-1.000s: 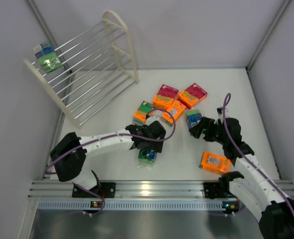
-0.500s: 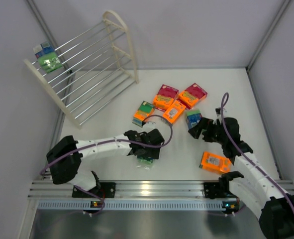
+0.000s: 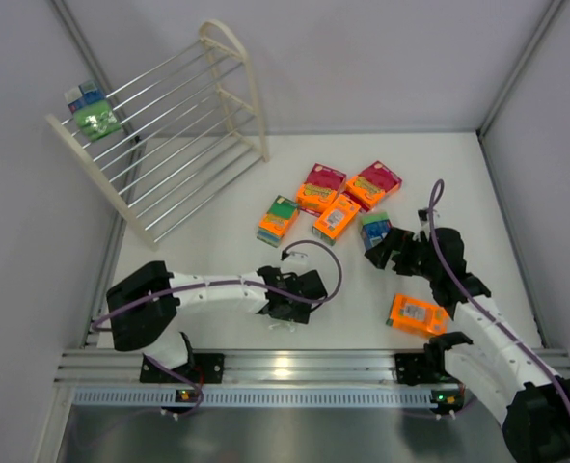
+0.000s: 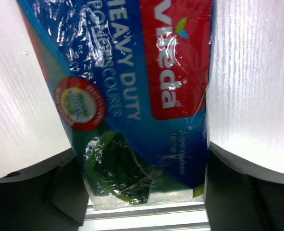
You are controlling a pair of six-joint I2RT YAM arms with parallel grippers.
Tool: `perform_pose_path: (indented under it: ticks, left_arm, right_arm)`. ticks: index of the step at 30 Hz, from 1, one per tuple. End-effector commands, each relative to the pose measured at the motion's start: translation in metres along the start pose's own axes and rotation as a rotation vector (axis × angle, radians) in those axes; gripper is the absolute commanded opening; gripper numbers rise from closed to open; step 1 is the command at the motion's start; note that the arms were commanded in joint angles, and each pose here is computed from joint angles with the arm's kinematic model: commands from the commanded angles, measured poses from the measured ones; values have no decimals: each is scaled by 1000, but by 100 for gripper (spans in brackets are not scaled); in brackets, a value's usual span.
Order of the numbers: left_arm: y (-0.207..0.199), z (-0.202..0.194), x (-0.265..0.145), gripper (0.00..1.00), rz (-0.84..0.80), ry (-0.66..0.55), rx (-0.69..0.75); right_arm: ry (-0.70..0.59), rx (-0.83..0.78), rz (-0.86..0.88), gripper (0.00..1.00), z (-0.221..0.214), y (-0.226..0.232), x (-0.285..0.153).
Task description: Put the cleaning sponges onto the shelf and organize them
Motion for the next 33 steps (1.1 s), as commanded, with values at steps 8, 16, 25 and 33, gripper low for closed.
perform_pose_path:
  ticks: [8,16,25,33]
  left_arm:
    - [0,37,-30,69,-22,-164,13]
    - [21,109,-104,72,-157,-383,-58]
    - [125,274,-175,74,150,-728,-254]
    - [192,374,-221,73,283,-914,-422]
  right_arm:
    - [-31,-9,43,100,8,11,-2]
    - [-37,-3,37,100,8,10,1]
    - [-31,24,64,99,10,13,13]
    - [-51,20,82,99,18,18,17]
Point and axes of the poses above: each gripper's point midway between its finger pads, its own x axis out along the fingers, its own y axis along the line the jaws close on, z = x × y, the point moved 6 cm from there along -x, back along the fingers, and after that the axes turned 1 degree about -x, right-handed, at the moved point
